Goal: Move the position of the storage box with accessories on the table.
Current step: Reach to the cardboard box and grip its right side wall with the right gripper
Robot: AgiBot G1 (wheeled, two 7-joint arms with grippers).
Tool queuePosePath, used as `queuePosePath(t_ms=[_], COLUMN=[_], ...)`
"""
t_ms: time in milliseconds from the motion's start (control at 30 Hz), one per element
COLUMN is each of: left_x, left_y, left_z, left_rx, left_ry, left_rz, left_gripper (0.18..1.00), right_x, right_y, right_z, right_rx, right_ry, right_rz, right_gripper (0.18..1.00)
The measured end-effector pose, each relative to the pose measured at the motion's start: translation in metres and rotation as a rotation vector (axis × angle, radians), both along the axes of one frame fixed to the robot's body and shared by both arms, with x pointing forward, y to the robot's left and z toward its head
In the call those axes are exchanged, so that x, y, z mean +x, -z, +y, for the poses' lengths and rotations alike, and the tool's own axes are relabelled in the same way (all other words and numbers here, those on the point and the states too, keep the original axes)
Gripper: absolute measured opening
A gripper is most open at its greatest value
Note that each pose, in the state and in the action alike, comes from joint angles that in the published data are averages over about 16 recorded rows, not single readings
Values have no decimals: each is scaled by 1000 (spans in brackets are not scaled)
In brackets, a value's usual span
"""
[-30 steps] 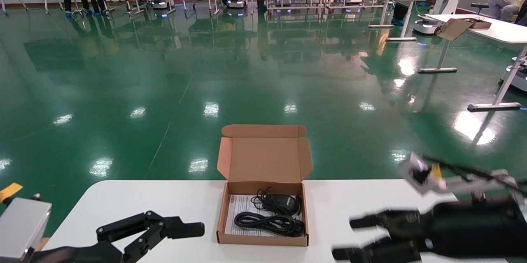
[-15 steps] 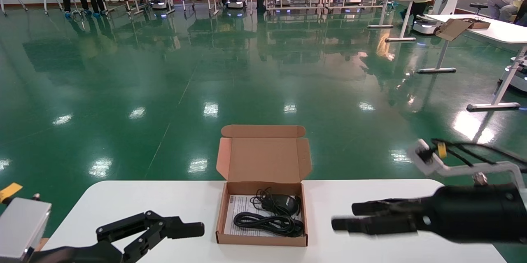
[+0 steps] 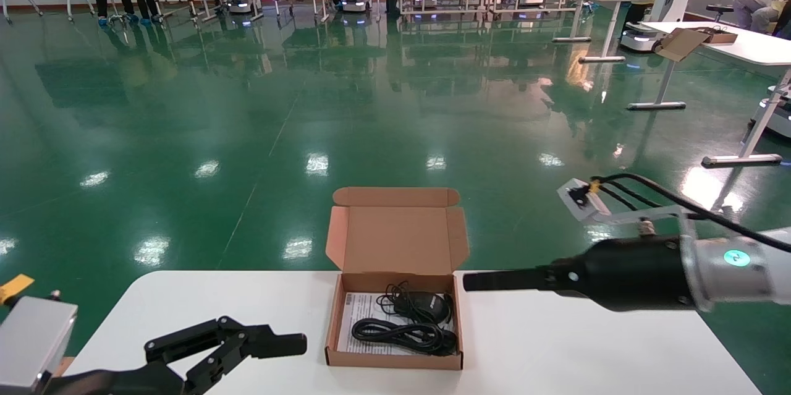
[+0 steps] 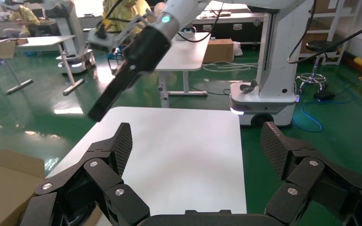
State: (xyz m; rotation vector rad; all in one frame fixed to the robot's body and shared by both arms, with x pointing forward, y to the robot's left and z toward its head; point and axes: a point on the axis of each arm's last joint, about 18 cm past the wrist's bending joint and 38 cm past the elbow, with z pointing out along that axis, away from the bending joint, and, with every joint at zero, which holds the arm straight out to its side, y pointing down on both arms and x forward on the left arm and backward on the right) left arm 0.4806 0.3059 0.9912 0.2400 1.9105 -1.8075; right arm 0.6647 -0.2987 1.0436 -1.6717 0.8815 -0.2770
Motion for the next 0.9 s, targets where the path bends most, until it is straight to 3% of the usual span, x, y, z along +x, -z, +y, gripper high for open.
queuePosePath(t_ms=[500, 900], left_x=[0, 0], left_y=[0, 0], left_z=[0, 0], left_rx=[0, 0], left_ry=[0, 0], left_rz=[0, 0], left_gripper=[1000, 1000], right_x=[58, 91], right_y=[23, 46], right_z=[32, 55], right_rx=[-147, -56], right_ry=[200, 323], right_rz=[-18, -39], right_gripper=[1000, 1000])
